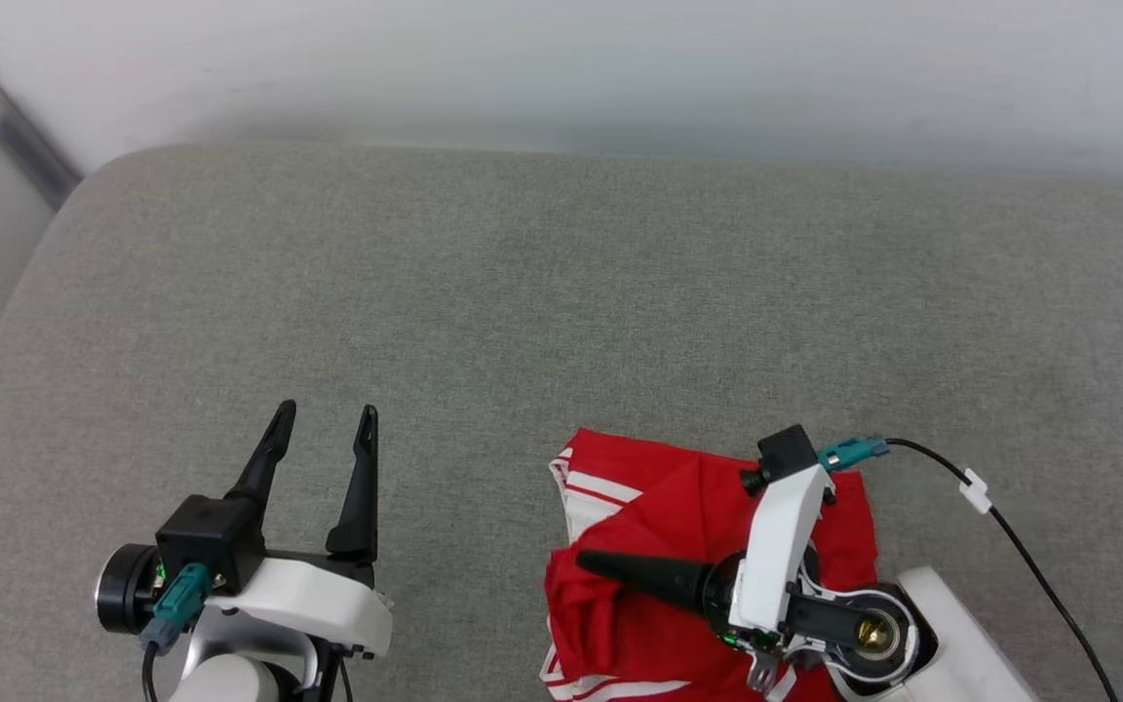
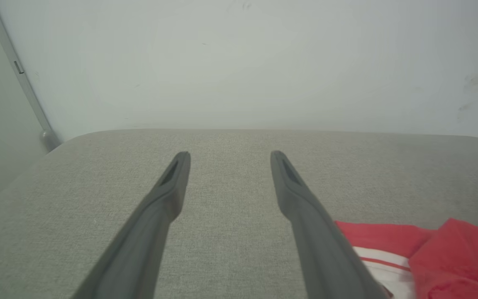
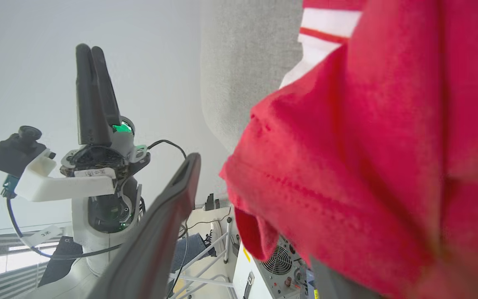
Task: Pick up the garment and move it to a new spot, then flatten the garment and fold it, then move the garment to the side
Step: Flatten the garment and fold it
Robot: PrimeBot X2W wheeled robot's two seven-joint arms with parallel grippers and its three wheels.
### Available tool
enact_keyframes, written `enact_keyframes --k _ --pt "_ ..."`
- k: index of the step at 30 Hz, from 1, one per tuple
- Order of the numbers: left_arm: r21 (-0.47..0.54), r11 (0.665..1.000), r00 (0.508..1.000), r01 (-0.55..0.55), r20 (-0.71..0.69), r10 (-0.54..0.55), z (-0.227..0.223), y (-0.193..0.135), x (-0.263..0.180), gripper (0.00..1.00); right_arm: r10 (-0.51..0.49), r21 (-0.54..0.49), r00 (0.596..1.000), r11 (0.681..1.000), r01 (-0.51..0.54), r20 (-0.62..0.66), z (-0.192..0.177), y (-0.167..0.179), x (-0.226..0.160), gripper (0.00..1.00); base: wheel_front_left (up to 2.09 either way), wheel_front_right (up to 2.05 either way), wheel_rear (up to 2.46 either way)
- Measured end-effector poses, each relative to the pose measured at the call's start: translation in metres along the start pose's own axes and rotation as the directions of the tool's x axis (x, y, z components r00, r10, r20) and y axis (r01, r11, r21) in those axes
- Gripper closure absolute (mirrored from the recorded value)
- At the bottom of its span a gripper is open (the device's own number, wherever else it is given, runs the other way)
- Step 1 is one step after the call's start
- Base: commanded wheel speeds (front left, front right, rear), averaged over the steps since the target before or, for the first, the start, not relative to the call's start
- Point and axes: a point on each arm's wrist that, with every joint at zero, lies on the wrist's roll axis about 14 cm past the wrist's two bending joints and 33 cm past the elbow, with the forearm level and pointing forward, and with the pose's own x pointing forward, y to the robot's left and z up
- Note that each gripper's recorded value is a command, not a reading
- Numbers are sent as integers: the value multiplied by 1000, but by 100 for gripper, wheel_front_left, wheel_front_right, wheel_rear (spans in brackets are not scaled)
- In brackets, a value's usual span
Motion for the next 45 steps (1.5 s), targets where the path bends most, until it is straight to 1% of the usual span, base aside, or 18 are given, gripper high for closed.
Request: enact_keyframes --k 2,3,6,8,10,12,14,15,17,19,23,25,27,29,31,34,42,45 --pt "-1 1000 1000 5 4 -5 1 -2 1 0 8 -67 1000 998 -7 22 3 12 -1 0 0 0 0" --pt "-2 1000 1000 9 8 -9 2 -3 1 0 4 -123 999 992 1 41 6 17 -3 0 0 0 0" --pt "-4 1000 1000 21 18 -21 5 -8 3 0 -40 -308 995 949 68 97 16 25 -12 0 0 0 0" --pt "-5 999 999 32 22 -32 6 -11 3 0 -88 -412 987 901 137 134 20 20 -21 0 0 0 0" --pt "-5 999 999 42 28 -42 8 -14 4 0 -122 -485 972 850 206 201 29 15 -33 0 0 0 0" --pt "-2 999 999 43 30 -43 9 -15 4 0 -166 -548 939 776 313 301 46 5 -52 0 0 0 0" --pt "-1 999 998 45 31 -45 9 -17 3 0 -189 -572 889 705 418 417 66 -3 -75 0 0 0 0" --pt "-1 999 998 46 32 -46 10 -18 3 0 -196 -569 862 680 463 468 75 -6 -87 0 0 0 0" --pt "-3 999 998 44 36 -44 11 -19 3 0 -198 -547 793 627 554 577 91 -12 -114 0 0 0 0" --pt "-3 999 998 42 37 -42 11 -20 3 0 -188 -501 707 584 638 682 106 -16 -145 0 0 0 0" --pt "-6 999 998 44 44 -44 13 -23 4 0 -125 -383 502 500 777 855 126 -13 -212 0 0 0 0" --pt "-8 999 998 44 45 -44 14 -24 2 0 -95 -323 416 484 813 905 127 -10 -237 0 0 0 0" --pt "-9 999 998 37 47 -36 14 -23 1 0 -59 -279 344 463 841 937 124 -3 -256 0 0 0 0" --pt "-7 999 998 33 54 -32 16 -22 -2 0 -25 -254 294 443 860 955 118 5 -268 0 0 0 0" --pt "-9 1000 998 27 50 -27 15 -21 -7 0 -10 -234 267 450 862 964 107 9 -273 0 0 0 0" --pt "-2 1000 998 28 51 -28 16 -19 -13 0 -17 -230 266 452 862 964 91 11 -272 0 0 0 0" --pt "22 1000 999 5 37 -6 11 -12 -29 0 -48 -258 316 468 845 948 59 9 -254 0 0 0 0" --pt "27 1000 999 6 39 -7 12 -12 -31 0 -44 -258 315 471 844 948 56 12 -253 0 0 0 0"
